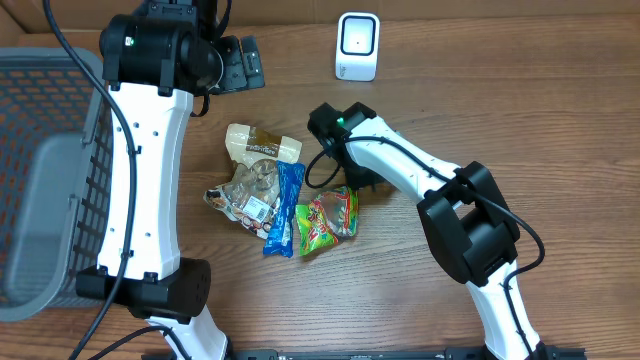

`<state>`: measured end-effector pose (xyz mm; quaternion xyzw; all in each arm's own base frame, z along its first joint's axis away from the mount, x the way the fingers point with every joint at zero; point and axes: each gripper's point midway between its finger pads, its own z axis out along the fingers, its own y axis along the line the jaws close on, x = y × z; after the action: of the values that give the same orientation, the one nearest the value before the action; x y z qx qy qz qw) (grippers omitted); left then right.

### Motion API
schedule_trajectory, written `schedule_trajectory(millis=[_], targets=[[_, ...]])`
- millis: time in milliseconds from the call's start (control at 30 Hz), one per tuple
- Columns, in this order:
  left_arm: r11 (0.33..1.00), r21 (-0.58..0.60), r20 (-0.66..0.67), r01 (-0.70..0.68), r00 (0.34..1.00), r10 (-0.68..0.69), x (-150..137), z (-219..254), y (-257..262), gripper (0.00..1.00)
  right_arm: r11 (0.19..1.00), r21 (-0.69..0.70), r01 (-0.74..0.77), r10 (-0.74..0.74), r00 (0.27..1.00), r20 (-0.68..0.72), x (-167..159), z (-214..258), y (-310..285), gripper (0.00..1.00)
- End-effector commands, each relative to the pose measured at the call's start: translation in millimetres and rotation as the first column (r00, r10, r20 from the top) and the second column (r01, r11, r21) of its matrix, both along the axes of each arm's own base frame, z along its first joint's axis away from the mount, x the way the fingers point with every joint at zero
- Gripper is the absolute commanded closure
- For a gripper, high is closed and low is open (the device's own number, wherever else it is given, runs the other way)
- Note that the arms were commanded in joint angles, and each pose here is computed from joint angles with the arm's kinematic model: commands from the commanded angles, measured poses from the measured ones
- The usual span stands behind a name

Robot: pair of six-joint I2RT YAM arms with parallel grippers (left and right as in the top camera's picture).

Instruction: Scan the item barcode

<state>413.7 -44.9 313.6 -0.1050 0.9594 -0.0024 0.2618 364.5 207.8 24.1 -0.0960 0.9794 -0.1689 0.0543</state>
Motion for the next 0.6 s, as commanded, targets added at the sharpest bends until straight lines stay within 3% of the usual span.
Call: schedule_trajectory(millis=[0, 100, 267, 400, 567], targets=[[1.0, -0.01, -0.007, -0.016, 1.0, 0.016, 0, -3, -1, 0.0, 0.949, 0.298, -0.104, 0.127, 0.99, -0.062, -8, 30, 54, 0.37], [1.0, -0.01, -0.007, -0.016, 1.0, 0.016, 0, -3, -1, 0.0, 0.899, 0.411, -0.151, 0.185, 0.982, -0.045, -8, 50, 74, 0.37], [1.0, -0.01, -0.007, -0.016, 1.0, 0.016, 0, -3, -1, 0.0, 0.87, 0.478, -0.118, 0.136, 0.991, -0.001, 12, 82, 66, 0.38], [1.0, -0.01, -0.007, -0.016, 1.0, 0.016, 0, -3, -1, 0.0, 0.857, 0.512, -0.06, 0.055, 0.998, 0.024, 39, 104, 30, 0.37], [1.0, -0.01, -0.007, -0.016, 1.0, 0.016, 0, -3, -1, 0.0, 0.813, 0.579, -0.059, 0.08, 0.997, -0.01, 57, 105, -17, 0.31]])
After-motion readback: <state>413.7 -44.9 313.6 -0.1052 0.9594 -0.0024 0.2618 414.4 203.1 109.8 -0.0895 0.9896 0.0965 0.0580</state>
